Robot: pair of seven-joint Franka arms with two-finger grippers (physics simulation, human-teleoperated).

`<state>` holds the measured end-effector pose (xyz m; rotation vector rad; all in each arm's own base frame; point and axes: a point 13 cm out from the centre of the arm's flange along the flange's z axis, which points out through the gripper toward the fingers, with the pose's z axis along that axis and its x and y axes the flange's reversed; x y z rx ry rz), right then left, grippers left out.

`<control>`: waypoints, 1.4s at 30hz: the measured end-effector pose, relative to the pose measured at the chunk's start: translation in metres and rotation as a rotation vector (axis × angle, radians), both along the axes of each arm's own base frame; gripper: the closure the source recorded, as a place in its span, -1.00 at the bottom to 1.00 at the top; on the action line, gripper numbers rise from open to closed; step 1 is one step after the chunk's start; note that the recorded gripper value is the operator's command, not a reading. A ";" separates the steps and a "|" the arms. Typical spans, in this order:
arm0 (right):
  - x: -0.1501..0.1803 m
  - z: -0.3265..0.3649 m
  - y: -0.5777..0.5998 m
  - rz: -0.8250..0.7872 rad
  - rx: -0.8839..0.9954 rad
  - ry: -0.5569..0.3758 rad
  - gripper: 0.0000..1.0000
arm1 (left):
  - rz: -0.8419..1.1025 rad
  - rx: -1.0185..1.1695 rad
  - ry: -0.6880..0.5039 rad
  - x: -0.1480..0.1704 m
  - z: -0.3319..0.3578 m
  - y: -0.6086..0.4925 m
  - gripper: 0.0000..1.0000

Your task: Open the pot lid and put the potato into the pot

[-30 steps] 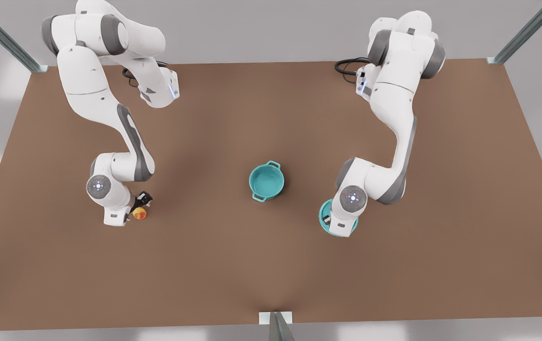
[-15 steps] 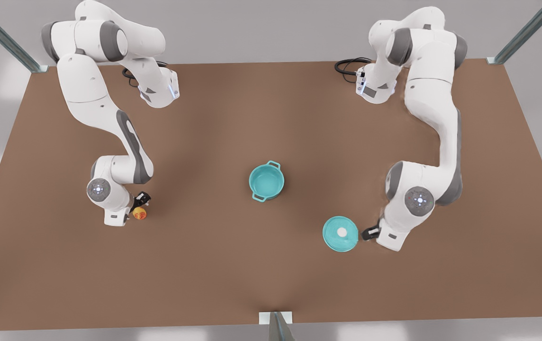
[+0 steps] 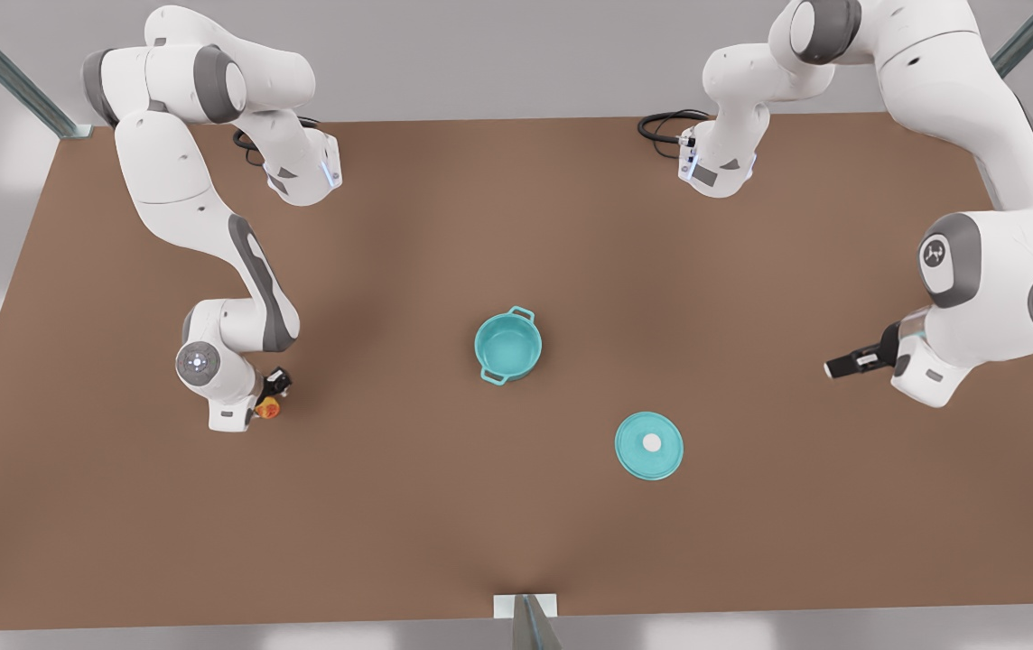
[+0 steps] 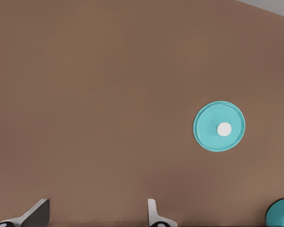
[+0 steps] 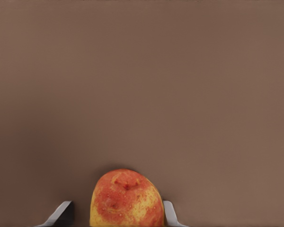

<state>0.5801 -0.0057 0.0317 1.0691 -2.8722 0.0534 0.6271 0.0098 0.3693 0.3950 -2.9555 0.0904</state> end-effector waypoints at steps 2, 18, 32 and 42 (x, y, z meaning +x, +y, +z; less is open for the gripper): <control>0.001 0.001 0.000 0.001 0.000 -0.002 -0.40 | -0.022 -0.004 0.010 -0.003 -0.001 0.000 -1.00; 0.007 0.018 0.011 0.031 0.008 -0.017 0.01 | -0.134 -0.021 0.026 -0.012 0.003 -0.004 -1.00; 0.031 0.109 0.139 0.226 0.065 -0.075 0.01 | -0.170 -0.028 0.038 -0.016 0.003 -0.003 -1.00; 0.012 0.148 0.271 0.364 0.194 -0.078 0.01 | -0.190 -0.031 0.037 -0.016 0.003 -0.006 -1.00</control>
